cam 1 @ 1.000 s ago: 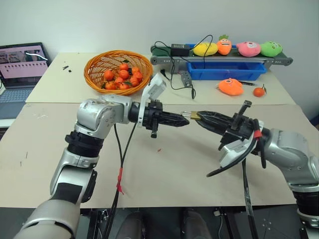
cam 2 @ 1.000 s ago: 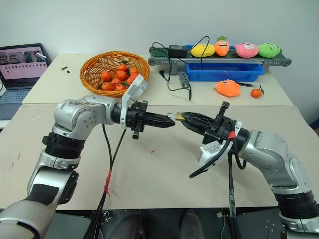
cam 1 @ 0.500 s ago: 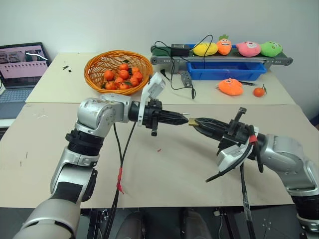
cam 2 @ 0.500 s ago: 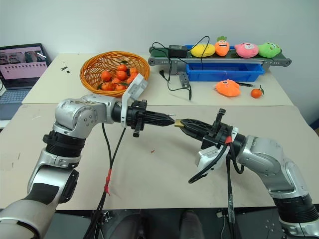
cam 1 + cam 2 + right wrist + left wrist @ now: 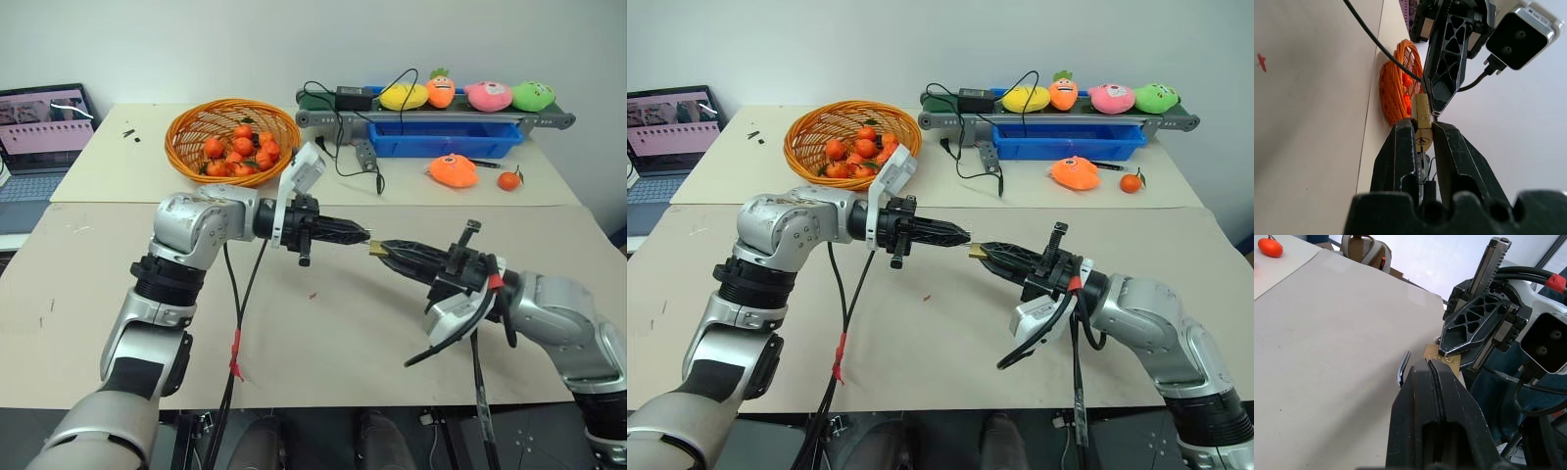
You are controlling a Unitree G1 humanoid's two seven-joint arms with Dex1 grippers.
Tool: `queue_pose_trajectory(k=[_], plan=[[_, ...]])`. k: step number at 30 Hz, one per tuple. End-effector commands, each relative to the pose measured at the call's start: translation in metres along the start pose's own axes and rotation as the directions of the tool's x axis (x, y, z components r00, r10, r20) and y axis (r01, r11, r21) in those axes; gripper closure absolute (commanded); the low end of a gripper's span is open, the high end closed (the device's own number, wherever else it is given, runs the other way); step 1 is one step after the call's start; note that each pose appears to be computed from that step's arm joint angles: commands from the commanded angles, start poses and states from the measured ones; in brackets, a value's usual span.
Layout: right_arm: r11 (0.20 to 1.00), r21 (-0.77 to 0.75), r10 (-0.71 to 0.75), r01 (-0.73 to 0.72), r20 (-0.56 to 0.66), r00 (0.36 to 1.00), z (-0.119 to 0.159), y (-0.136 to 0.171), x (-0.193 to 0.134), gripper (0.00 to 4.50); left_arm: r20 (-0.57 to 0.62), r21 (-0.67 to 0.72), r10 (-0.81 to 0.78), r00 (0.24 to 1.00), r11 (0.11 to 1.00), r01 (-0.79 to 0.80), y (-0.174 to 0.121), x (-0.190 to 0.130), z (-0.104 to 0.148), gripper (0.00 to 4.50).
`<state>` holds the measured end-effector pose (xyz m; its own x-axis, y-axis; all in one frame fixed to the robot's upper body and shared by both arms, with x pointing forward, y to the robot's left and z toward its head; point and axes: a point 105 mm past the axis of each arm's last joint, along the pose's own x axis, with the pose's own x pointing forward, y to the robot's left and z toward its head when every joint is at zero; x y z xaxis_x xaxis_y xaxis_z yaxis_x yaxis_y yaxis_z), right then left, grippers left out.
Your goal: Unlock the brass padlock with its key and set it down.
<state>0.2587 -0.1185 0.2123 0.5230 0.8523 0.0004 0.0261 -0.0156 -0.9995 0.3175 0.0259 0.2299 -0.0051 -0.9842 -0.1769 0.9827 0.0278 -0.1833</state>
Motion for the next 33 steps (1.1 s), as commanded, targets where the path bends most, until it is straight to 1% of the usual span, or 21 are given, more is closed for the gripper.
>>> queue_pose_trajectory(k=[1,12,21,25,26,27,28,30,31,33], plan=[[0.998,-0.024,-0.057,0.057,0.02,0.998,0.007,-0.016,-0.001,4.38,0.023,0.05,-0.012,1.0,0.999,0.011,-0.004,0.0,0.011,4.48],[0.998,-0.028,-0.06,0.06,-0.002,0.998,0.004,-0.017,-0.004,4.38,0.022,0.05,-0.017,1.0,0.999,0.016,-0.002,0.002,0.011,4.48],[1.0,0.006,0.01,-0.01,-0.049,0.999,-0.011,0.015,-0.015,4.38,0.024,0.05,0.009,1.0,0.999,-0.01,0.0,-0.003,0.012,4.48],[1.0,0.014,0.016,-0.016,-0.044,0.999,-0.014,0.022,-0.014,4.38,0.025,0.045,0.032,0.999,0.998,-0.033,0.001,-0.008,0.012,4.48],[1.0,0.016,0.016,-0.016,-0.04,0.999,-0.014,0.023,-0.013,4.38,0.029,0.039,0.04,0.999,0.998,-0.041,0.001,-0.01,0.012,3.96],[1.0,0.017,0.015,-0.014,-0.036,0.999,-0.014,0.023,-0.012,4.38,0.034,0.035,0.045,0.998,0.998,-0.046,0.002,-0.011,0.012,3.76],[1.0,0.018,0.014,-0.013,-0.032,0.999,-0.014,0.023,-0.011,4.38,0.036,0.032,0.047,0.998,0.998,-0.048,0.001,-0.014,0.013,3.39],[1.0,0.02,0.009,-0.009,-0.022,1.0,-0.015,0.023,-0.008,4.38,0.033,0.034,0.065,0.997,0.997,-0.066,0.002,-0.02,0.012,2.5],[1.0,0.021,0.007,-0.006,-0.018,1.0,-0.015,0.023,-0.006,4.38,0.032,0.034,0.073,0.997,0.997,-0.074,0.003,-0.024,0.012,2.26],[1.0,0.021,0.002,-0.001,-0.008,1.0,-0.016,0.021,-0.002,4.38,0.032,0.037,0.089,0.996,0.995,-0.09,0.004,-0.031,0.012,1.39]])
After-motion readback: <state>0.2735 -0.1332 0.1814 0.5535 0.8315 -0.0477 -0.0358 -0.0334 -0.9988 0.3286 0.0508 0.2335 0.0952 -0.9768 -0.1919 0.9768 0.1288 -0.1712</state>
